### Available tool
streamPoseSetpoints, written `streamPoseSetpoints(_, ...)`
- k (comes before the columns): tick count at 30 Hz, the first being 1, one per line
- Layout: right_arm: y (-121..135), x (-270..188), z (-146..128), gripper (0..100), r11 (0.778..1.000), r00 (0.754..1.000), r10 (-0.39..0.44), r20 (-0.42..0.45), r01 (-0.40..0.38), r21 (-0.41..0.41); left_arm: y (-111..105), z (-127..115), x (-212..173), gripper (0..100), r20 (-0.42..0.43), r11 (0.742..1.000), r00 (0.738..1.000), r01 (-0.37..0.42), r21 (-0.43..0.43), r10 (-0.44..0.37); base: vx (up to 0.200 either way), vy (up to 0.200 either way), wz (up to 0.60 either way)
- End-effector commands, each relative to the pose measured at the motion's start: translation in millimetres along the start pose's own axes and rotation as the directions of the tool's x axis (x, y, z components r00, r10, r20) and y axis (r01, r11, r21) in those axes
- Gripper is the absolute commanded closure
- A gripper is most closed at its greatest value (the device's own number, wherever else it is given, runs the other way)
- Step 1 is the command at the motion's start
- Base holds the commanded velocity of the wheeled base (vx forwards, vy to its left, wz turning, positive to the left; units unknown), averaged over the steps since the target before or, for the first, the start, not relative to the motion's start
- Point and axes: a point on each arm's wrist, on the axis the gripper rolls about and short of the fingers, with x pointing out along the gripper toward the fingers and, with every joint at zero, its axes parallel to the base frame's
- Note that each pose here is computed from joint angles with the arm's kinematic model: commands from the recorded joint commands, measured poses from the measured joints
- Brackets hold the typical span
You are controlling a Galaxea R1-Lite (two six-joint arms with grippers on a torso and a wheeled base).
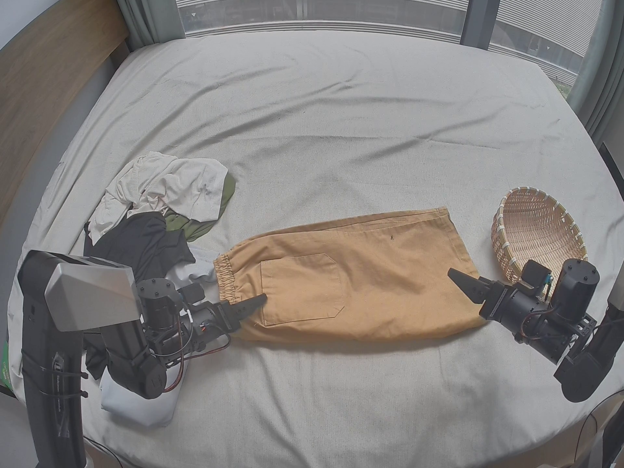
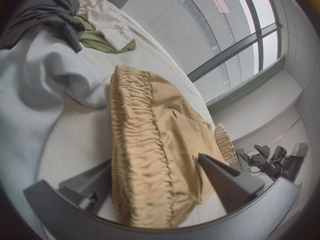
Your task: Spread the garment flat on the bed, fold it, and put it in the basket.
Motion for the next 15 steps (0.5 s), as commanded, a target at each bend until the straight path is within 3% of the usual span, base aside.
streamPoseSetpoints(1, 1, -2, 1, 0, 1.000, 1.000, 0.002, 0.004, -0.002, 0.003, 0, 3, -1, 100, 0.011, 1.000, 1.000, -0.001, -0.012, 0.001, 0.000, 0.000, 0.00)
streamPoseSetpoints(9, 1, 5, 0, 0, 1.000, 1.000, 0.009, 0.000, -0.009, 0.004, -37, 22, -51, 100, 0.043, 0.998, 0.999, 0.006, -0.058, -0.004, 0.000, 0.000, 0.00)
streamPoseSetpoints(15, 3, 15, 0, 0, 0.999, 1.000, 0.027, 0.008, -0.027, 0.026, -40, 23, -80, 100, 0.041, 0.997, 0.999, -0.033, -0.070, 0.036, 0.000, 0.000, 0.00)
